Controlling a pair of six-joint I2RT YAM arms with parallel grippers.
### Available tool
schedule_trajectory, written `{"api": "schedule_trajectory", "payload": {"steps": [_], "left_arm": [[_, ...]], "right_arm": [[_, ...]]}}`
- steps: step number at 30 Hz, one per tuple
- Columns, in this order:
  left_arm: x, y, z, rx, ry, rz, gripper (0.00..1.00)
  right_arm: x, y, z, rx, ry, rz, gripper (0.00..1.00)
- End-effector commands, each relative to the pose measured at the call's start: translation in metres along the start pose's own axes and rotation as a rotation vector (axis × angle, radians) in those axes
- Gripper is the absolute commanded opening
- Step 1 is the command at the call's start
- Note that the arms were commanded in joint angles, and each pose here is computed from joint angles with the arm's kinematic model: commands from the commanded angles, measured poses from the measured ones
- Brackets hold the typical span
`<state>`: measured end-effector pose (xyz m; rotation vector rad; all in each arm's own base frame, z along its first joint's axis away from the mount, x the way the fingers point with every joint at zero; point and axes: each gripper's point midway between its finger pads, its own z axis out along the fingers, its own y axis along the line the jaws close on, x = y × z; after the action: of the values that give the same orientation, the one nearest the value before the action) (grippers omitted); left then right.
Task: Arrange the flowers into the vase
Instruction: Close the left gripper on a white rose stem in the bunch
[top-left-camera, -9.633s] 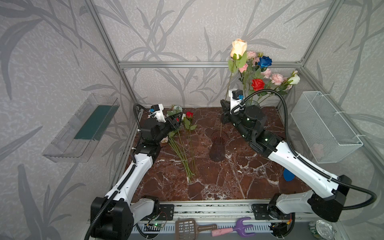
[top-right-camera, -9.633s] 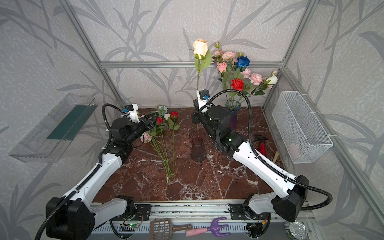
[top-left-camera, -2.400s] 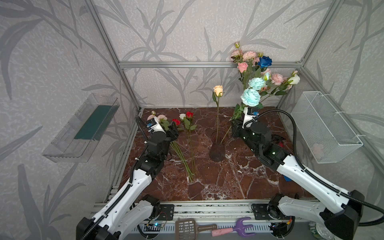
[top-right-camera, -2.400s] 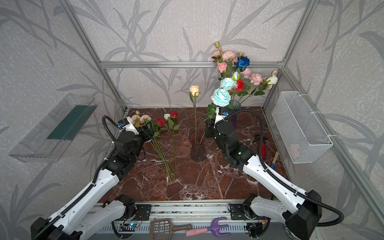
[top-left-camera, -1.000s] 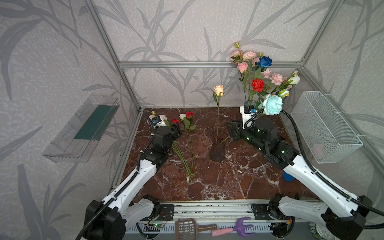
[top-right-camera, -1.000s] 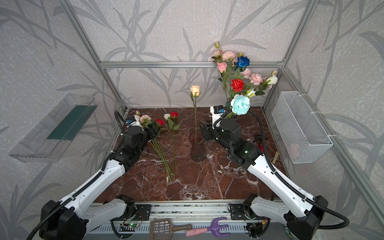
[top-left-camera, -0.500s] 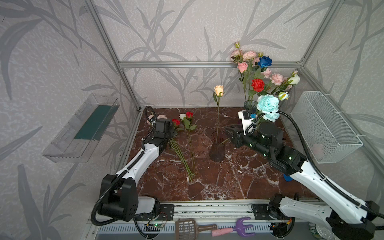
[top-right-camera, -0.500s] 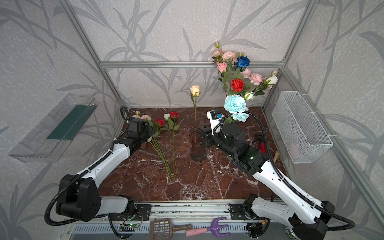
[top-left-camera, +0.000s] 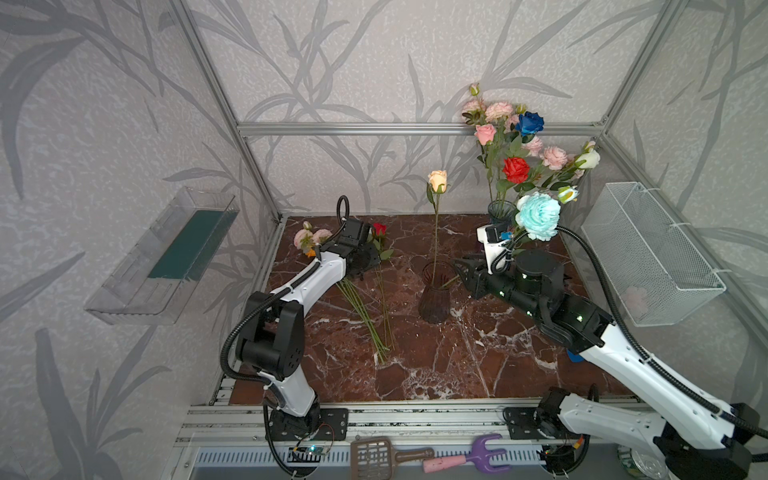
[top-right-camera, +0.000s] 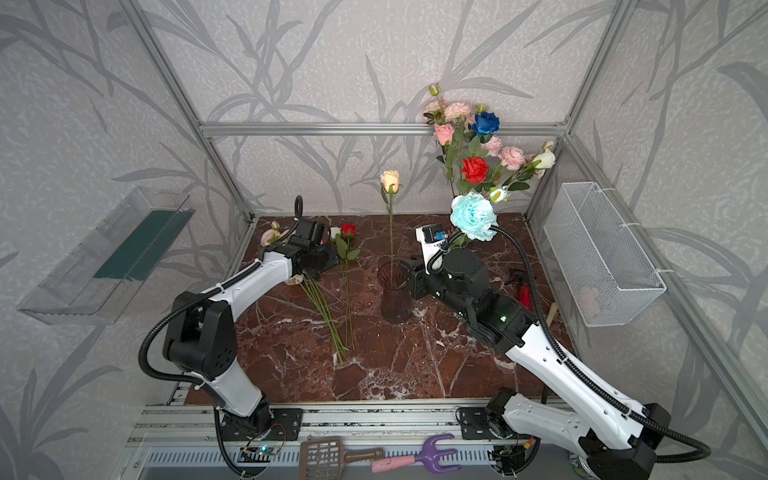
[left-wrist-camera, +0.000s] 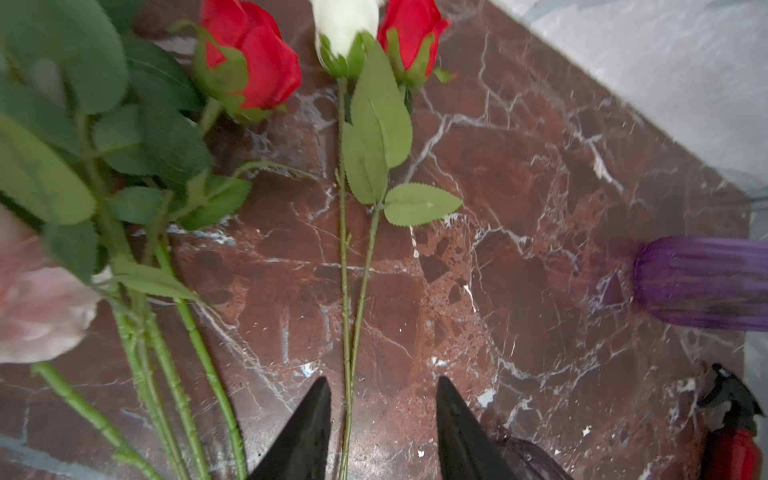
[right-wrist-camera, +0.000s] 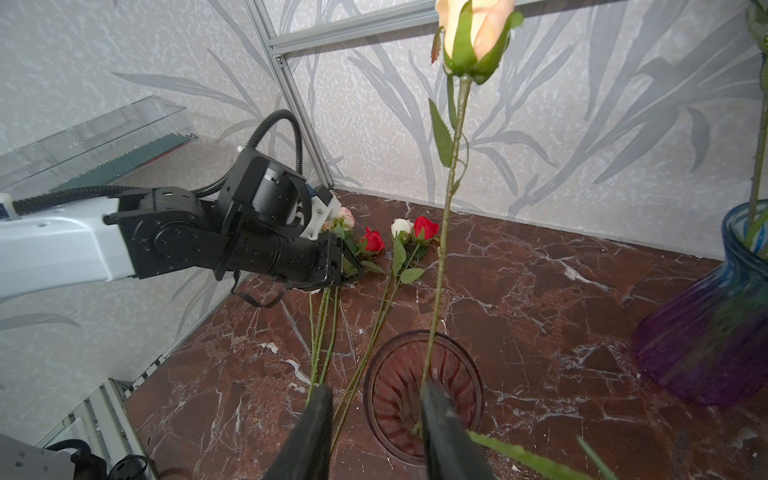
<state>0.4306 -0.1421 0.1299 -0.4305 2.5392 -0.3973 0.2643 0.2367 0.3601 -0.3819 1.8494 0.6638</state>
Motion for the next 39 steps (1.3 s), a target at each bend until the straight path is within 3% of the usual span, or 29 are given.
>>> {"api": "schedule_trajectory", "payload": {"steps": [1,7,12,20,31,39], "left_arm": [[0.027,0.008,-0.003,-0.071,0.121,0.097,0.43],[0.053,-0.001,-0.004,-0.126,0.151,0.221,0.43],[0.095,0.012,0.003,-0.107,0.235,0.164,0.39],[0.144,0.024,0.003,-0.051,0.298,0.187,0.38],[0.144,0.023,-0.001,-0.064,0.274,0.248,0.38],[0.15,0.023,0.019,-0.093,0.31,0.296,0.29]], "right_arm": [[-0.003,-0.001,-0.007,0.001,-0.026,0.004,0.37],[0.006,-0.006,-0.018,0.007,-0.038,0.033,0.37],[0.018,-0.012,-0.029,0.008,-0.04,0.068,0.37],[0.041,-0.021,-0.037,0.019,-0.027,0.092,0.37],[0.054,-0.029,-0.048,0.038,-0.026,0.096,0.37],[0.057,-0.032,-0.055,0.047,-0.027,0.101,0.37]]}}
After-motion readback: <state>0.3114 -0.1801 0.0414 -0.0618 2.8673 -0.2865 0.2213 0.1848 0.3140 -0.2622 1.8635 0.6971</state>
